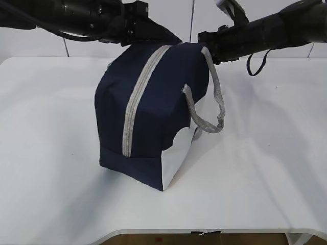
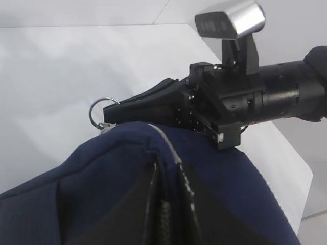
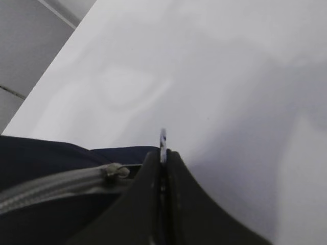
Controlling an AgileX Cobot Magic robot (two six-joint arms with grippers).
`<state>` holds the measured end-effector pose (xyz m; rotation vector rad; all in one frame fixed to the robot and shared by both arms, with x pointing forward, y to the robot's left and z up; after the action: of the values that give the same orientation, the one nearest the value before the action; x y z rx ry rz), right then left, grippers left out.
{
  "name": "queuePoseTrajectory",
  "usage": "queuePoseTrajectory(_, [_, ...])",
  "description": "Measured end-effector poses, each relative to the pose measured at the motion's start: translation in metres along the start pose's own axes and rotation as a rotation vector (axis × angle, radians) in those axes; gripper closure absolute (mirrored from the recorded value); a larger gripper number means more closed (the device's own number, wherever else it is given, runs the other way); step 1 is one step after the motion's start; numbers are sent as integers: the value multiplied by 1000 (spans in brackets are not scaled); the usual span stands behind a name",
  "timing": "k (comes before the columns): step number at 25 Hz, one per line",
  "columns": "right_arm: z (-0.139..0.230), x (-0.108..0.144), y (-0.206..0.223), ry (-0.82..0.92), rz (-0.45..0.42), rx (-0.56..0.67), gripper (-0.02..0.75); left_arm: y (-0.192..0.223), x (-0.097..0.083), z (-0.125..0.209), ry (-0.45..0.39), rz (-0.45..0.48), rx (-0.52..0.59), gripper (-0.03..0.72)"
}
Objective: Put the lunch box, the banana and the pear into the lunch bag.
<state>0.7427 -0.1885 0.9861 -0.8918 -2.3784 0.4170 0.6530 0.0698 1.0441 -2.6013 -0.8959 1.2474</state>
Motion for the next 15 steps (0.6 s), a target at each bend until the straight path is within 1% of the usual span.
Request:
queuePoseTrajectory(6, [10,-7,-3,59,44,86,731,-5,-5,-3,11,6,-11,622])
queuePoseTrajectory(9, [15,-7,-4,65,48,125,731,-5,-5,-3,13,6,-11,622])
queuePoseTrajectory(15, [16,-7,-4,67,43,134,731,-5,-5,-3,13,7,-11,622])
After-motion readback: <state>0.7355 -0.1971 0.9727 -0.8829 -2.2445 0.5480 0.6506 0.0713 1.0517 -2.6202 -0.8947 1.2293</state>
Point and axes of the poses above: a point on each arm's last joint axis where the gripper is mounted, y pointing out along that axis toward the gripper, x along the wrist's bending axis when the last joint is at zero, z = x × y, the point moved 3 cm from there along y, pointing out along that axis toward the gripper, and after that the axes turned 8 degrees about -y, right-handed, at the moved point
